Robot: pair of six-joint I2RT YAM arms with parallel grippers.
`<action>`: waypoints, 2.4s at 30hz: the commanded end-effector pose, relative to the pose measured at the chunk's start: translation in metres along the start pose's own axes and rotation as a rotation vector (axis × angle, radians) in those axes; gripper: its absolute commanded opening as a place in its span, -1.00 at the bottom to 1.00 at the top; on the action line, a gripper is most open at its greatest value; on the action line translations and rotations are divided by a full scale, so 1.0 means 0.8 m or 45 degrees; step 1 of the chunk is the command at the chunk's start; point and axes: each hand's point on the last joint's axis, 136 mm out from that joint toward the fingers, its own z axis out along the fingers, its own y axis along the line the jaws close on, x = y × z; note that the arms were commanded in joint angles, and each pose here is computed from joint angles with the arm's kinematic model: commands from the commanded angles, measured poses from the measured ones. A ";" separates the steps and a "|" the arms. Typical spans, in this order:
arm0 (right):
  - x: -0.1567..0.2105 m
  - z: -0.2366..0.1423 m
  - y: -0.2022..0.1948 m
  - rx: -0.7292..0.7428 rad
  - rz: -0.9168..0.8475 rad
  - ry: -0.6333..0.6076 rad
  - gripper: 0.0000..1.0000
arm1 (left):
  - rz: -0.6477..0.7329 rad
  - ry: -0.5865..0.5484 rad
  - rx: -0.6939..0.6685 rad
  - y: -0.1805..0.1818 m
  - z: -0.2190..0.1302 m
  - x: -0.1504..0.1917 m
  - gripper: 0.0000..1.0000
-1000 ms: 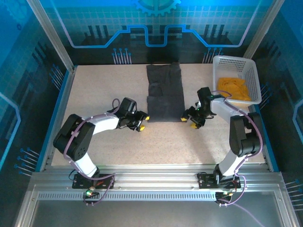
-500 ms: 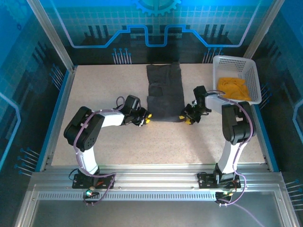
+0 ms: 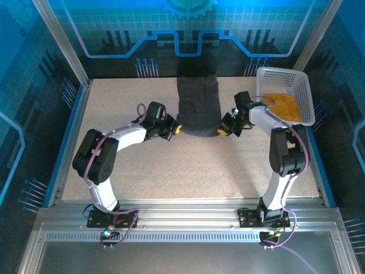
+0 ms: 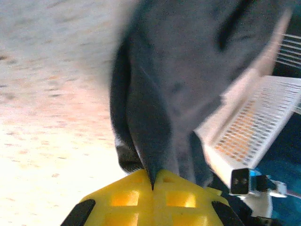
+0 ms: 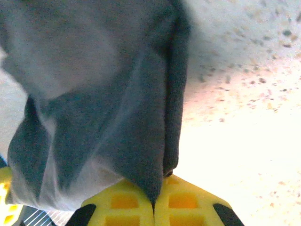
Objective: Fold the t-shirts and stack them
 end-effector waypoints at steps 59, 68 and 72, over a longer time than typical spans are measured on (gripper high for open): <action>-0.094 -0.055 0.118 0.010 -0.228 -0.065 0.16 | 0.114 -0.188 -0.133 -0.061 -0.058 -0.050 -0.07; 0.020 -0.106 0.032 -0.109 -0.141 -0.207 0.11 | -0.252 -0.046 -0.010 0.024 -0.040 0.127 0.19; 0.056 -0.110 0.003 -0.216 -0.125 -0.216 0.20 | -0.379 -0.045 0.135 0.012 0.004 0.145 0.34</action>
